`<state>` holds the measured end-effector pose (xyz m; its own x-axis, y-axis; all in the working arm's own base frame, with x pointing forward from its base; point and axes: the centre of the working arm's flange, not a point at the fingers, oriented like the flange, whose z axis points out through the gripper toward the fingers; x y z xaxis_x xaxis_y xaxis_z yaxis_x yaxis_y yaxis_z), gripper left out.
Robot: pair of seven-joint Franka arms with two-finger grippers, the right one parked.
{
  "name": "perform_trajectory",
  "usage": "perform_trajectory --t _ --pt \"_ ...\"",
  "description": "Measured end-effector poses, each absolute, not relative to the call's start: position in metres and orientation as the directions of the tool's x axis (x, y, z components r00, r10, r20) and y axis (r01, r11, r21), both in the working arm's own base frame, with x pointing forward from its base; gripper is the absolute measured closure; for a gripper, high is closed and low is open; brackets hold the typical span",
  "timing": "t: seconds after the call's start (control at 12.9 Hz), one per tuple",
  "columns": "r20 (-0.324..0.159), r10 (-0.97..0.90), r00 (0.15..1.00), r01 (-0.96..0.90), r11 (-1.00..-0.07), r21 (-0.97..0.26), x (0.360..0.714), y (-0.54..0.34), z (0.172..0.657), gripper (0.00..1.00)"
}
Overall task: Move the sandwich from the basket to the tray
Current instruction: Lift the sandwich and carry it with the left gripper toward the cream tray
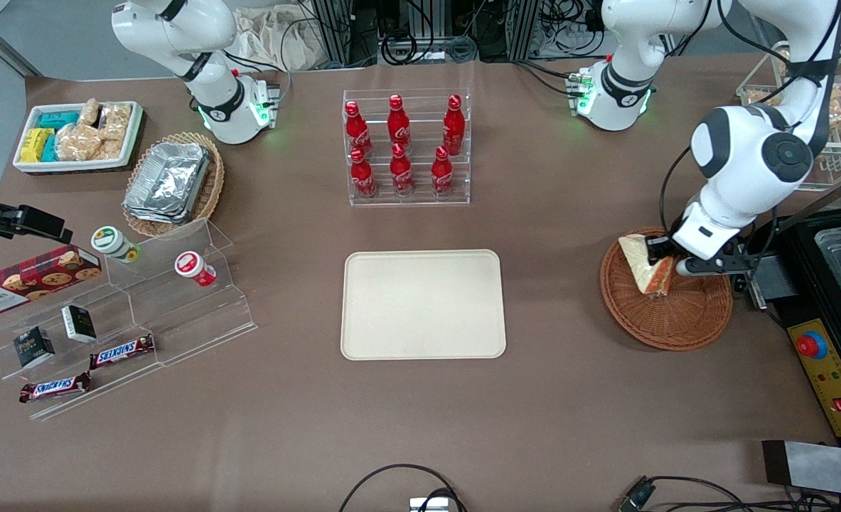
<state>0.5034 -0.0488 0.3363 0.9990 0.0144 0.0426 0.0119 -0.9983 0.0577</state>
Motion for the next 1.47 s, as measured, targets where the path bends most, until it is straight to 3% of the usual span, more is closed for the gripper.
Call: perform_trajectory --t 0.39,0.77,1.08,1.47 --pt "0.062 -0.094 0.994 -0.098 -0.993 0.060 0.499 -0.114 0.345 0.72" --pt "0.084 -0.067 0.994 -0.071 -0.996 0.046 0.503 -0.188 0.353 0.72" --pt "0.045 -0.040 0.998 -0.040 -0.999 -0.002 0.522 -0.255 0.343 0.72" --pt "0.048 -0.073 0.996 -0.073 -0.997 0.004 0.537 -0.314 0.329 0.72"
